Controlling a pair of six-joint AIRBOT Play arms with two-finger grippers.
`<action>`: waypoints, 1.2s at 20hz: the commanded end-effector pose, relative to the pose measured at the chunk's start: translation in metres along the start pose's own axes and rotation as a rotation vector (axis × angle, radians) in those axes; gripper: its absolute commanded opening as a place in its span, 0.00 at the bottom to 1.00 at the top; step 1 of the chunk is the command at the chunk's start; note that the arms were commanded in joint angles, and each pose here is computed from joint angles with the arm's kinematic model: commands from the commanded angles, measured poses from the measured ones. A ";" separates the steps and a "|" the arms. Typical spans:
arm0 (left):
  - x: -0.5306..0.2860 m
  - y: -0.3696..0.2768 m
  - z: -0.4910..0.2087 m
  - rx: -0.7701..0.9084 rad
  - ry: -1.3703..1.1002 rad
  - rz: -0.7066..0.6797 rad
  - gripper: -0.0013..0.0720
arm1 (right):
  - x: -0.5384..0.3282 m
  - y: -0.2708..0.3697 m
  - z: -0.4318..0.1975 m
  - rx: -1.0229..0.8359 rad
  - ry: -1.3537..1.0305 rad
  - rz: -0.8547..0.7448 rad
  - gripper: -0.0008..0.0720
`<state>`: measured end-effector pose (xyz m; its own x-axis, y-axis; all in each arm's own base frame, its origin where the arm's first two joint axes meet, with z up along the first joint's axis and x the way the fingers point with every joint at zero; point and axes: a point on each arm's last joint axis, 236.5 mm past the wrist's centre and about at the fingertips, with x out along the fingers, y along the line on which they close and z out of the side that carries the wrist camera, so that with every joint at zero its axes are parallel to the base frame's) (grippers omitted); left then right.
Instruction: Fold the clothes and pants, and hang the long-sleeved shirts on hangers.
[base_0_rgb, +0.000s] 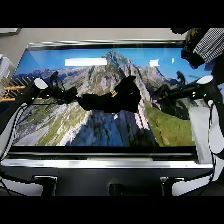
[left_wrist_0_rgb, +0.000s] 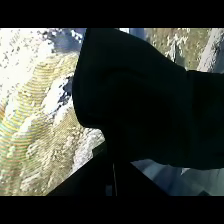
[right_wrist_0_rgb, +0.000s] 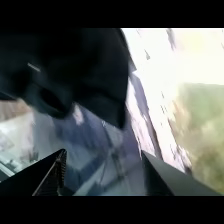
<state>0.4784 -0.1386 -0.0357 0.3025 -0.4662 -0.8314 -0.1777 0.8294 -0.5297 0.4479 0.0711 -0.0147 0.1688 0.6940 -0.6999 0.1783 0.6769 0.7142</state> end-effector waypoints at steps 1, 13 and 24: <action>0.000 0.000 -0.002 0.001 0.008 0.001 0.04 | 0.044 -0.019 -0.024 0.047 0.023 -0.036 0.77; 0.000 0.000 -0.002 0.001 0.007 0.001 0.04 | 0.116 -0.004 -0.020 0.033 -0.058 -0.099 0.77; -0.052 -0.013 0.029 0.022 -0.053 -0.031 0.04 | 0.063 0.078 -0.023 -0.183 -0.151 -0.055 0.06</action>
<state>0.4852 -0.1276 -0.0122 0.3258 -0.4702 -0.8202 -0.1674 0.8252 -0.5395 0.4493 0.1727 -0.0548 0.2490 0.6171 -0.7464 0.1179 0.7456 0.6558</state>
